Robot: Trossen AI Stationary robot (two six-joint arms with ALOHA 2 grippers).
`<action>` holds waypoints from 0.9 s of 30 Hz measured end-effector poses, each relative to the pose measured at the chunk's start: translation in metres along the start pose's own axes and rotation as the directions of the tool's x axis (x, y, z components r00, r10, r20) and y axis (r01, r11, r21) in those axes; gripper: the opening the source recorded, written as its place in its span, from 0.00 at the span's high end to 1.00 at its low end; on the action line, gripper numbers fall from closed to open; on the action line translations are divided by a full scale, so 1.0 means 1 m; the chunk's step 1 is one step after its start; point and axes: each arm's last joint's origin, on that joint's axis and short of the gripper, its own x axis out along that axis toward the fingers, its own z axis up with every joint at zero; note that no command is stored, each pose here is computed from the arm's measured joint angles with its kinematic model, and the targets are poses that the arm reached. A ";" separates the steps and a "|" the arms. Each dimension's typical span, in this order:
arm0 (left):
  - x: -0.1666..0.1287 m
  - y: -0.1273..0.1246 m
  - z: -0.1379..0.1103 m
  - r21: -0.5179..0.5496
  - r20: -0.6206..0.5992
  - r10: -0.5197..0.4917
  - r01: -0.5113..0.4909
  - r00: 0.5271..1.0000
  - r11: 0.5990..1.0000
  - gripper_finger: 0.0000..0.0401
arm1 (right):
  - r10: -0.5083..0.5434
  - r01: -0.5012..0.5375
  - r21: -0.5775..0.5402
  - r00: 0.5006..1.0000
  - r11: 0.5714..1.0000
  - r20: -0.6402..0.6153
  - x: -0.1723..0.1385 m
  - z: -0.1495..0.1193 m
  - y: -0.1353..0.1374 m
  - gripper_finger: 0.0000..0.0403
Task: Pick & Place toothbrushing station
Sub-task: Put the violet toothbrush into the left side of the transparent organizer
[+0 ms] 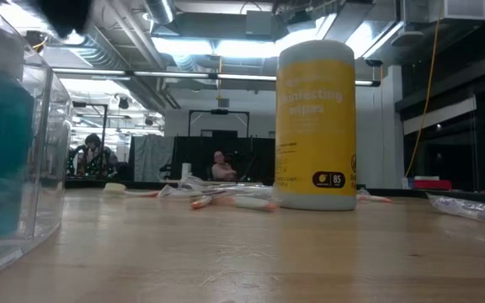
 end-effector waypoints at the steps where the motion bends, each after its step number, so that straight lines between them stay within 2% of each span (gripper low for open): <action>1: 0.007 0.003 -0.003 -0.033 -0.066 0.032 -0.034 0.997 0.999 0.66 | -0.003 0.003 -0.002 1.000 1.000 0.004 0.000 0.000 0.000 0.48; 4: 0.029 0.010 -0.010 -0.100 -0.230 0.135 -0.161 0.964 0.982 0.70 | -0.006 0.006 -0.009 1.000 1.000 0.015 0.000 0.000 0.001 0.48; 6: 0.042 0.012 -0.016 -0.234 -0.249 0.175 -0.235 0.952 0.943 0.72 | -0.010 0.010 -0.011 1.000 1.000 0.026 0.001 0.001 0.002 0.48; 8: 0.045 0.008 -0.020 -0.385 -0.208 0.104 -0.179 0.973 0.905 0.74 | -0.011 0.011 -0.017 0.999 1.000 0.030 0.001 0.001 0.002 0.48; 11: 0.045 0.006 -0.025 -0.571 -0.104 0.073 -0.120 0.992 0.812 0.75 | -0.010 0.011 -0.019 0.999 1.000 0.030 0.000 0.001 0.002 0.48; 15: 0.053 0.002 -0.018 -0.609 -0.129 0.099 -0.158 0.987 0.777 0.76 | -0.015 0.015 -0.022 0.999 1.000 0.037 0.001 0.002 0.002 0.48; 21: 0.065 0.003 -0.006 -0.648 -0.203 0.188 -0.276 0.961 0.710 0.76 | -0.014 0.015 -0.027 0.999 1.000 0.037 0.000 0.002 0.002 0.48; 24: 0.072 0.004 0.001 -0.672 -0.209 0.192 -0.284 0.959 0.684 0.76 | -0.011 0.012 -0.028 0.999 1.000 0.040 -0.001 0.001 0.002 0.48; 27: 0.079 0.003 0.007 -0.702 -0.210 0.134 -0.244 0.969 0.669 0.76 | -0.015 0.017 -0.038 0.998 0.999 0.054 -0.003 0.001 0.003 0.48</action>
